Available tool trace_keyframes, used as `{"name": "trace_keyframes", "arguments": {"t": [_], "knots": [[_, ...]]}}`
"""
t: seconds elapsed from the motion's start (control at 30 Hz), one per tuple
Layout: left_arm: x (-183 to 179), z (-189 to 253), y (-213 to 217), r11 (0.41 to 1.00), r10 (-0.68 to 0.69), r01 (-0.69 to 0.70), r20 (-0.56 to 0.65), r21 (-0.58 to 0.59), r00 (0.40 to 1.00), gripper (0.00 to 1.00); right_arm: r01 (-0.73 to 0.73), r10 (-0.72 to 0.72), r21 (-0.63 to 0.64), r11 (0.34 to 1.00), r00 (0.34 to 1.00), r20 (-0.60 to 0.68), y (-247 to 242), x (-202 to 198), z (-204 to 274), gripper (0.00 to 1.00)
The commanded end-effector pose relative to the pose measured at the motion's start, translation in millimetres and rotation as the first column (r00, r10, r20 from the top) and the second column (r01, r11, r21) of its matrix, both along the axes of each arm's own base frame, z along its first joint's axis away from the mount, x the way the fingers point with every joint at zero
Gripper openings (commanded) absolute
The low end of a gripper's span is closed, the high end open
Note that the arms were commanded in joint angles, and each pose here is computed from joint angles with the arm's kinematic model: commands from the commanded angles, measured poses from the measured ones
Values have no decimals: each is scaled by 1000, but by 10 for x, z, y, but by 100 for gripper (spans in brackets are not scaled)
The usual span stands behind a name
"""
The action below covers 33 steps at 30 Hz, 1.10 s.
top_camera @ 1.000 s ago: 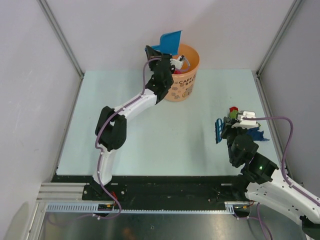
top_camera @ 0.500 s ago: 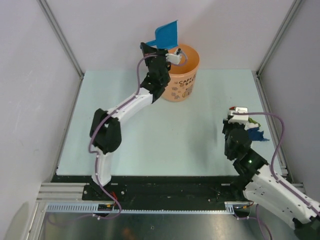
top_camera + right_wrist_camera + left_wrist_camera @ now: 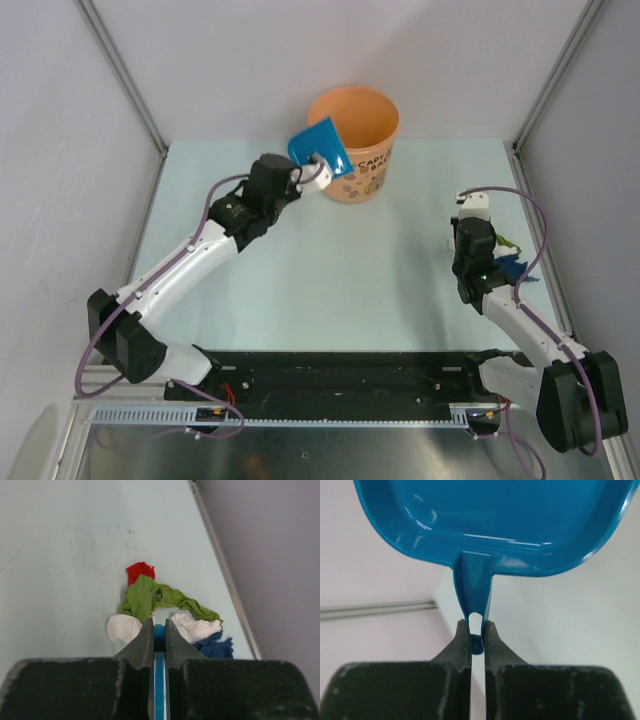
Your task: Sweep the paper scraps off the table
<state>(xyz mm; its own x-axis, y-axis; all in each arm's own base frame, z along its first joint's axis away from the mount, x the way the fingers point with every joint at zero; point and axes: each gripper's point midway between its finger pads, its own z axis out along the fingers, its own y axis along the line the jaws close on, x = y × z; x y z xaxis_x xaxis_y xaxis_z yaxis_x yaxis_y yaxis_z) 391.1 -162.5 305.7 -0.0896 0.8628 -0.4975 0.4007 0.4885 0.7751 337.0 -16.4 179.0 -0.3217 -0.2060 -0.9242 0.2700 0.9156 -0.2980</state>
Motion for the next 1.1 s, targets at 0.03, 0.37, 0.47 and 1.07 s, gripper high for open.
{"name": "trace_keyframes", "arguments": {"t": [0.03,0.37,0.47,1.07], "knots": [[-527,-1165,-110,996,-85,68,-367,-59,926,0,-126,124,28,992,991,50,210,291,114,0],[-995,-2279,94,995,-59,93,-627,22,777,0,-397,415,212,893,908,-48,1204,47,-250,0],[-1089,-2478,137,993,-51,111,-672,45,738,0,-527,550,251,812,835,-28,1637,-159,-179,0],[-1272,-2795,76,987,-37,144,-761,76,648,0,-343,323,100,934,931,173,1313,-4,510,0]]}}
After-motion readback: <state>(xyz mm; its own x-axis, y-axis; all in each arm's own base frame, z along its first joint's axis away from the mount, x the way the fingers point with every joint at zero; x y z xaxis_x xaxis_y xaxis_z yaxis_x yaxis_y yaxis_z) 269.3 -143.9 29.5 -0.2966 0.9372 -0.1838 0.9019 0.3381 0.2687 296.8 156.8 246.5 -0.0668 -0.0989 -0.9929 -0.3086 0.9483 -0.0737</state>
